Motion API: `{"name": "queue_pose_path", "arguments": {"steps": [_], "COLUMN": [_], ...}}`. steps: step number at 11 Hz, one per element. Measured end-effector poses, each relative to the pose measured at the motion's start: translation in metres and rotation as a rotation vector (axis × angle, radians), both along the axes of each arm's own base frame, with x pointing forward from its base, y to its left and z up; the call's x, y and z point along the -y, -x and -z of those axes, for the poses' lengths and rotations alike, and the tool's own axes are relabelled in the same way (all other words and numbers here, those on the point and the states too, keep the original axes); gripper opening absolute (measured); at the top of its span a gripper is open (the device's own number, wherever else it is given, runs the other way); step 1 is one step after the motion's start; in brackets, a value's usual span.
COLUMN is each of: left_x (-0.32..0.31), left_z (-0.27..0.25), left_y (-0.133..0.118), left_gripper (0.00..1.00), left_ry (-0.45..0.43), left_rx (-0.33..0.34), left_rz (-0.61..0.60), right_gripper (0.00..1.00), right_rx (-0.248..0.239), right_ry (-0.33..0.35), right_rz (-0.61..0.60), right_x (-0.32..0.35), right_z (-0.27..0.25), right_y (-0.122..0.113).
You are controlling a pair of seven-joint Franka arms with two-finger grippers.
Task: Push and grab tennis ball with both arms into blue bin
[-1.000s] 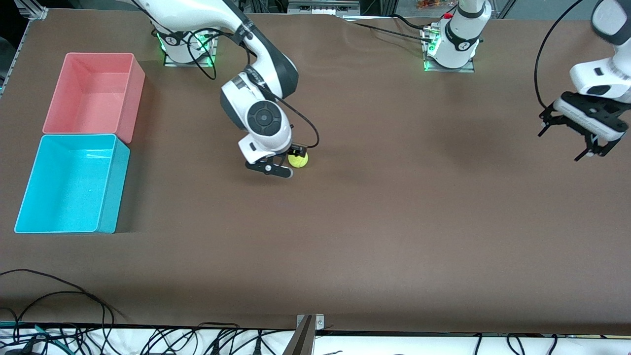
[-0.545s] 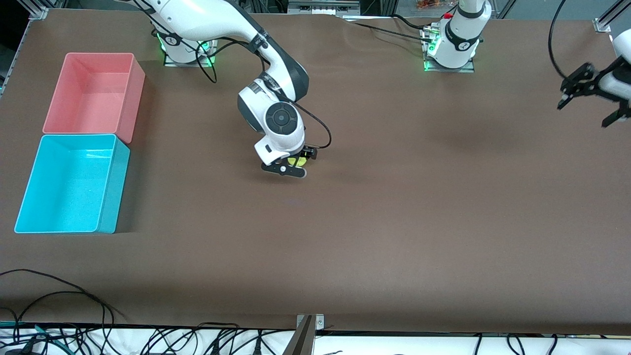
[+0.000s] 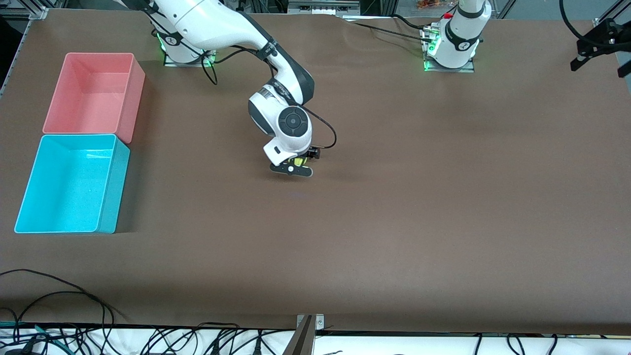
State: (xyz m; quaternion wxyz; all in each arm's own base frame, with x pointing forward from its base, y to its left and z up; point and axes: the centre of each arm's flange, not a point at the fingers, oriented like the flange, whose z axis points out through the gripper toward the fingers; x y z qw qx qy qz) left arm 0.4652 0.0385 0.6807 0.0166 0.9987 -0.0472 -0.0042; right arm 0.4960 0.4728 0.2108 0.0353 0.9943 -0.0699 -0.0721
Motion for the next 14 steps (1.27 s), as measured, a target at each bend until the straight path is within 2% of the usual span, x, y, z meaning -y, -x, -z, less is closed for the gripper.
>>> {"name": "queue_pose_path", "arguments": {"steps": [2,6,8,12,14], "left_x": [0.008,0.005,0.004,0.004,0.008], "left_z": [-0.001,0.001,0.002,0.004,0.004], "left_y": [0.000,-0.002,-0.002,0.000,0.000], "left_gripper": [1.00,1.00,1.00,1.00,1.00], "left_ry": [-0.002,0.001,0.001,0.012,0.011], "left_rx": [-0.012,-0.018,-0.027,-0.048,-0.048], "left_rz": [-0.075,-0.125,-0.164,-0.175,-0.166], "right_gripper": [1.00,0.97,0.67,0.67,0.67], "right_rx": [0.003,0.022,0.023,0.028,0.046], "right_ry": [0.011,0.037,0.038,0.035,0.030], "right_rz": [-0.007,-0.035,-0.036,-0.034,-0.016], "right_x": [-0.004,-0.003,-0.003,-0.003,0.003], "right_z": [0.011,0.018,0.018,0.016,0.001], "right_y": [0.005,0.006,0.006,0.003,-0.010]}}
